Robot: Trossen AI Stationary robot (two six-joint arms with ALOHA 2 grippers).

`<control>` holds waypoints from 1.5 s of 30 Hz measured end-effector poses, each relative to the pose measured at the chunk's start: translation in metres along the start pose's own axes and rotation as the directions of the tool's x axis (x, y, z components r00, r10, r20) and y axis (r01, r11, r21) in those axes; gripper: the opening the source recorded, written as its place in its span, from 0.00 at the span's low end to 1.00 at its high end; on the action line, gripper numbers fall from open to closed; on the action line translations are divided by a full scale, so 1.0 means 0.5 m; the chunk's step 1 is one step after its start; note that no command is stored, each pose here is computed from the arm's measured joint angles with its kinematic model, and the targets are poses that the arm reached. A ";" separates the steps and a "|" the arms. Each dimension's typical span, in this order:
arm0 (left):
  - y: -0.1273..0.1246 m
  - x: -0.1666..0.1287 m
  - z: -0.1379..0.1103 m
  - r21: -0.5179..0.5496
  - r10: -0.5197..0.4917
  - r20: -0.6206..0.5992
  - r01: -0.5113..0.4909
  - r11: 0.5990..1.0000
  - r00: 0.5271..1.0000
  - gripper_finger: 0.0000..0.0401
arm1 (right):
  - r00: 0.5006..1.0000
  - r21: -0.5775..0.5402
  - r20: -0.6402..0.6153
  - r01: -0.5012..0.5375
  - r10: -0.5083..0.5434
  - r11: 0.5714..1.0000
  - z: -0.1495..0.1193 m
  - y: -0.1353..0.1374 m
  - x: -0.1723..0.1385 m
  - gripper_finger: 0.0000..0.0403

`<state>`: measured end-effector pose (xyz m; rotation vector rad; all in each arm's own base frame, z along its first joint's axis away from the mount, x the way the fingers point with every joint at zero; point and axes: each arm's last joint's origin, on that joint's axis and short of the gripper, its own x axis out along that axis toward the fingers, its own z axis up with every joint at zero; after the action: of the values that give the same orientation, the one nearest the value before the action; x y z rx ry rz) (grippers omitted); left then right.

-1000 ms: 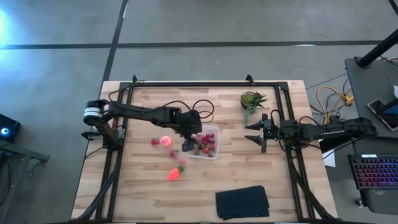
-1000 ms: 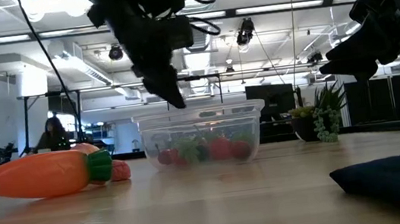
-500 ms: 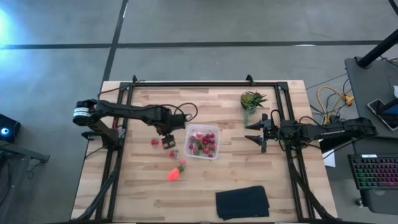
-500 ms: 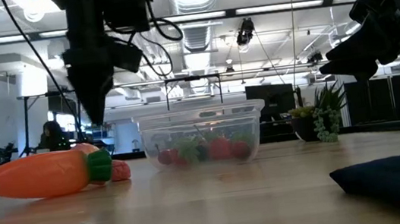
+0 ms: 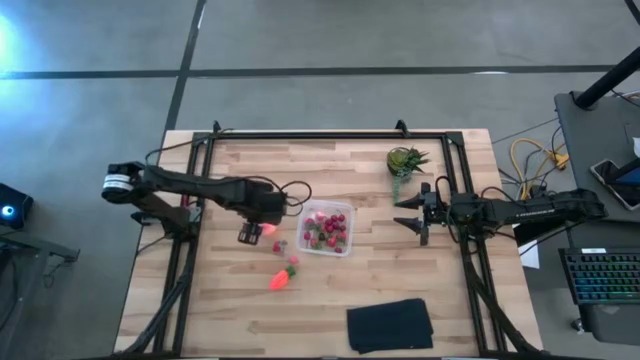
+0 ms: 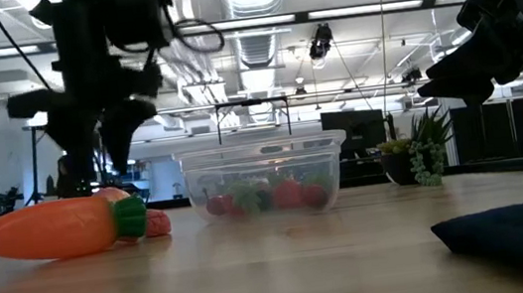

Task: Pick and placing Produce into tupperware
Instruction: Put the orange peach into the transparent bin

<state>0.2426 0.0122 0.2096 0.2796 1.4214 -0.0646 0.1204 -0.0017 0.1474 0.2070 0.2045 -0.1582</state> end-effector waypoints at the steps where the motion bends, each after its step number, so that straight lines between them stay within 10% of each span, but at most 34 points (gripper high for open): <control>1: 0.001 -0.010 0.004 -0.006 -0.006 0.047 0.006 1.000 0.999 0.58 | 1.000 0.000 0.000 0.000 0.000 1.000 0.000 0.000 0.000 0.57; 17: 0.028 -0.139 0.035 -0.181 0.181 0.502 -0.102 0.978 0.846 0.58 | 1.000 0.000 0.000 0.000 0.000 1.000 0.000 0.000 0.000 0.57; 31: 0.007 -0.125 0.018 -0.302 0.106 0.394 0.020 0.953 0.913 0.58 | 1.000 0.000 0.000 0.000 0.000 1.000 0.000 0.000 0.000 0.57; 45: -0.062 -0.077 -0.060 0.005 -0.009 0.198 0.009 1.000 0.980 0.58 | 1.000 0.000 0.000 0.000 0.000 1.000 0.000 0.000 0.000 0.57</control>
<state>0.2011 -0.0153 0.2390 0.2629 1.2250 -0.1003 0.1204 -0.0017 0.1474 0.2069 0.2048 -0.1579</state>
